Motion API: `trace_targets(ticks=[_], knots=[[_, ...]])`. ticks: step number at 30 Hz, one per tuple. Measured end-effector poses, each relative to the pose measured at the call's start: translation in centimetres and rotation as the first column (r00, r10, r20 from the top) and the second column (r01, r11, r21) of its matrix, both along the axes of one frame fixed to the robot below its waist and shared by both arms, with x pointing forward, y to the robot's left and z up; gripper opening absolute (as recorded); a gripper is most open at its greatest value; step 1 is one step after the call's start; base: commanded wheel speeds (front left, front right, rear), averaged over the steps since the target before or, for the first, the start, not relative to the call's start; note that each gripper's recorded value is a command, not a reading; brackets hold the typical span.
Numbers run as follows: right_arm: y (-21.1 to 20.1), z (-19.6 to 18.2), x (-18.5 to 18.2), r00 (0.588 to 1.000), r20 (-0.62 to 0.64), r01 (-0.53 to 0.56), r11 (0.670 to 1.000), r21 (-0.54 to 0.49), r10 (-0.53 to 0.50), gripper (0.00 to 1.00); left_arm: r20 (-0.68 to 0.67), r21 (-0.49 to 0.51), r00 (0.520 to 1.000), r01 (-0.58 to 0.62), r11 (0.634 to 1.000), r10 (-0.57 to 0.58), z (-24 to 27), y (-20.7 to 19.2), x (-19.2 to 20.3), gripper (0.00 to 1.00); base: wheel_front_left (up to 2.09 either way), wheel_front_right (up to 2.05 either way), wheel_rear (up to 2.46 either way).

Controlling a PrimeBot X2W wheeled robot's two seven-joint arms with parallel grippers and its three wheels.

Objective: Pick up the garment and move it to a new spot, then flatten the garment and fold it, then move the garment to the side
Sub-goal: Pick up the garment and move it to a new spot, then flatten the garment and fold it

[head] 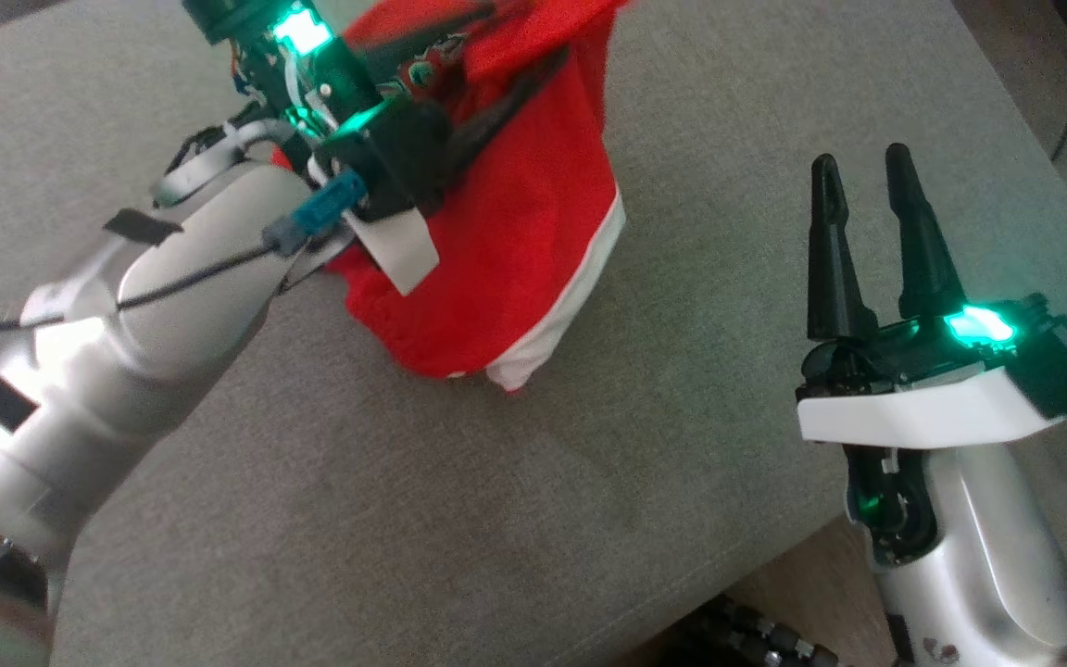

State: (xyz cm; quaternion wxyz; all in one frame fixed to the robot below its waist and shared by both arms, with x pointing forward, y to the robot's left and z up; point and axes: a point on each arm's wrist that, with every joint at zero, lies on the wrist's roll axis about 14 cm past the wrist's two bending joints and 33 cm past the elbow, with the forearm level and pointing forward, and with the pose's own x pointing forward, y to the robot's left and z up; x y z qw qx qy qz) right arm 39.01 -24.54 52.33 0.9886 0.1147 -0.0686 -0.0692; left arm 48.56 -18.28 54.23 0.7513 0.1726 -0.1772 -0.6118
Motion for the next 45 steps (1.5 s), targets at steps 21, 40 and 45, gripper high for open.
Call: trace_targets(ticks=[21,40,45], knots=[[5.6,-0.1,2.9,0.985,0.017,-0.171,0.984,-0.059,0.172,1.0,-0.24,-0.167,0.813,-0.573,0.803,0.53,1.8,16.8,3.2,1.0,0.0,0.0,0.0],[12.1,-0.5,1.2,0.938,-0.004,-0.346,0.935,-0.074,0.346,1.0,-0.505,-0.151,0.514,-0.844,0.515,0.694,-2.3,26.7,-7.6,1.0,0.0,0.0,0.0],[15.0,-3.5,0.8,0.898,-0.099,-0.437,0.896,-0.083,0.429,1.0,-0.501,-0.161,0.512,-0.848,0.505,0.698,-2.1,27.3,-7.6,1.0,0.0,0.0,0.0]])
